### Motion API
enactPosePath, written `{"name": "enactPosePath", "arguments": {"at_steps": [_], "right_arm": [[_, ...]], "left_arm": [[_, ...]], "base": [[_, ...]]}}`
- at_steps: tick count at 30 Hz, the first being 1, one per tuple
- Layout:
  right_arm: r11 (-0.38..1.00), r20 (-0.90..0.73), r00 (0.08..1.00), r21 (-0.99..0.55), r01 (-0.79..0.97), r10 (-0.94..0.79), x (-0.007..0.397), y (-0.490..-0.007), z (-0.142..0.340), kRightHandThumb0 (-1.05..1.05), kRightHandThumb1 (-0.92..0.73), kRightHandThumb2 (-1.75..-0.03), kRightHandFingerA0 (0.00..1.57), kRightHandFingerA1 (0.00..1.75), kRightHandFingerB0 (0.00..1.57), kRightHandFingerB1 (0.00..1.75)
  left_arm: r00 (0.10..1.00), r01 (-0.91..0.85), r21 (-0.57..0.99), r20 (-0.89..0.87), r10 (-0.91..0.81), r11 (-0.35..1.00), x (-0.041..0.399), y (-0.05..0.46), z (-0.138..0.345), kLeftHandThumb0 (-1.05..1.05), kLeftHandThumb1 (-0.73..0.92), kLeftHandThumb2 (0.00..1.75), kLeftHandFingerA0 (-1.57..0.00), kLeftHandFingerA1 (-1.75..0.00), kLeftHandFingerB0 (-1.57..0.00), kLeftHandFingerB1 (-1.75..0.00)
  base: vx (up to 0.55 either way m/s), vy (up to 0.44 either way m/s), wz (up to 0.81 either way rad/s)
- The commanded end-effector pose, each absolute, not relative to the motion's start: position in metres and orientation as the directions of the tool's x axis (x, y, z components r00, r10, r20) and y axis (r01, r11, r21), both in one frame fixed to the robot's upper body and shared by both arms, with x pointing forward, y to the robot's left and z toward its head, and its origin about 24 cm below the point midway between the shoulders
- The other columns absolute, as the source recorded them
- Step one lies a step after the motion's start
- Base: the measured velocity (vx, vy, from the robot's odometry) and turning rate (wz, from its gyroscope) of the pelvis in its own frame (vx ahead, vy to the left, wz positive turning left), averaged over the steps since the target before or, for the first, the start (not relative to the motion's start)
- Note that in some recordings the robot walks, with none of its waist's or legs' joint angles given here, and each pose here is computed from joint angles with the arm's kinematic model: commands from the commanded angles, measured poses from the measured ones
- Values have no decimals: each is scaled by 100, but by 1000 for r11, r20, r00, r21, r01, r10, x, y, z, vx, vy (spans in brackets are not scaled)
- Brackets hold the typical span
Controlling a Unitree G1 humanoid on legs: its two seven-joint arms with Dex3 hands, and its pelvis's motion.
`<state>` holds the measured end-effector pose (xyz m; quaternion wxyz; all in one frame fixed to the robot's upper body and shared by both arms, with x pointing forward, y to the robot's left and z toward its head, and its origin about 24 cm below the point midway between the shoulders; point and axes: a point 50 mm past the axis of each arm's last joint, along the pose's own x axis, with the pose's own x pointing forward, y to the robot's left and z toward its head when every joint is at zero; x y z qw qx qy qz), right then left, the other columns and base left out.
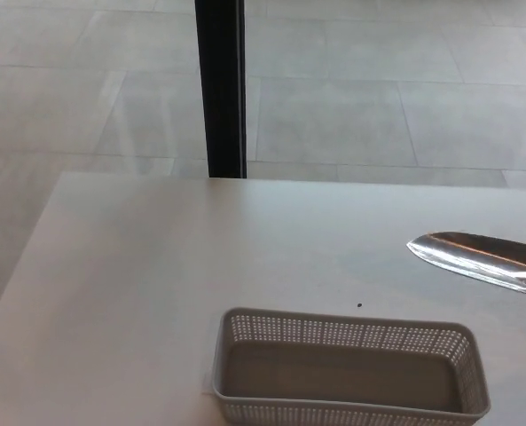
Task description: A garden tool is kept on the righthand side and a container is kept on the lefthand side on a desk infront of the robot. the robot uses its right hand to pick up the garden tool and makes a scooping motion inside the container
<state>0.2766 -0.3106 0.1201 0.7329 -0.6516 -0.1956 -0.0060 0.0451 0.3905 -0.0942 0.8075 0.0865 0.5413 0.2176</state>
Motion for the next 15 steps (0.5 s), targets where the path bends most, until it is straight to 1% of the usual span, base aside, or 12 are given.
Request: {"name": "enactPosePath", "arguments": {"at_steps": [1,3,5,6,7,8,9,10,11,13,14,15], "right_arm": [[73,406,754,-898,433,516,270,-292,157,-18,-60,-79,77,175,56,168],[50,397,711,-889,456,580,268,-284,162,-23,-62,-73,81,175,58,164],[50,401,697,-884,465,594,267,-282,161,-23,-62,-73,81,175,58,164],[37,384,691,-887,460,612,266,-279,163,-23,-66,-69,82,175,63,156],[28,378,669,-882,471,640,266,-276,165,-20,-61,-75,81,175,65,157],[13,366,656,-879,477,660,265,-274,167,-19,-59,-82,79,175,62,159],[-12,342,649,-879,476,680,265,-273,168,-18,-58,-81,79,175,62,157],[-41,300,653,-891,453,695,265,-272,169,-19,-52,-90,79,175,64,156],[-74,250,660,-904,421,708,264,-271,170,-19,-52,-90,79,175,64,156],[-137,171,679,-917,375,714,265,-271,172,-21,-54,-83,81,175,65,148],[-189,115,702,-921,340,703,268,-272,173,-21,-59,-68,83,175,75,123],[-227,81,717,-919,322,692,270,-273,174,-22,-58,-63,86,175,83,113]], "left_arm": [[330,-254,402,-819,469,880,46,402,-84,-57,65,60,-58,-63,-54,-48],[324,-253,402,-822,468,880,46,403,-84,-55,66,59,-59,-60,-55,-48],[322,-249,405,-822,469,880,46,402,-85,-55,66,59,-59,-60,-55,-48],[326,-250,405,-820,470,880,46,403,-84,-56,66,60,-58,-61,-57,-49],[327,-257,405,-818,473,877,46,403,-84,-55,65,60,-59,-61,-56,-48],[327,-261,405,-817,475,876,47,404,-84,-56,65,60,-60,-61,-57,-48],[327,-261,408,-815,478,875,49,404,-83,-55,65,59,-63,-61,-59,-48],[328,-259,411,-814,480,874,49,404,-83,-55,64,60,-60,-61,-55,-46],[328,-258,413,-813,481,874,50,404,-83,-55,64,60,-60,-61,-55,-46],[337,-259,404,-813,474,877,52,404,-82,-55,65,59,-60,-61,-55,-46],[349,-256,397,-812,468,881,53,405,-81,-57,65,60,-59,-65,-55,-49],[353,-262,393,-811,466,882,53,405,-81,-57,65,59,-57,-64,-51,-48]], "base": [[0,0,0],[0,0,0],[0,0,0],[0,0,0],[0,0,0],[0,0,0],[0,0,0],[0,0,0],[0,0,0],[0,0,0],[0,0,0],[0,0,0]]}}
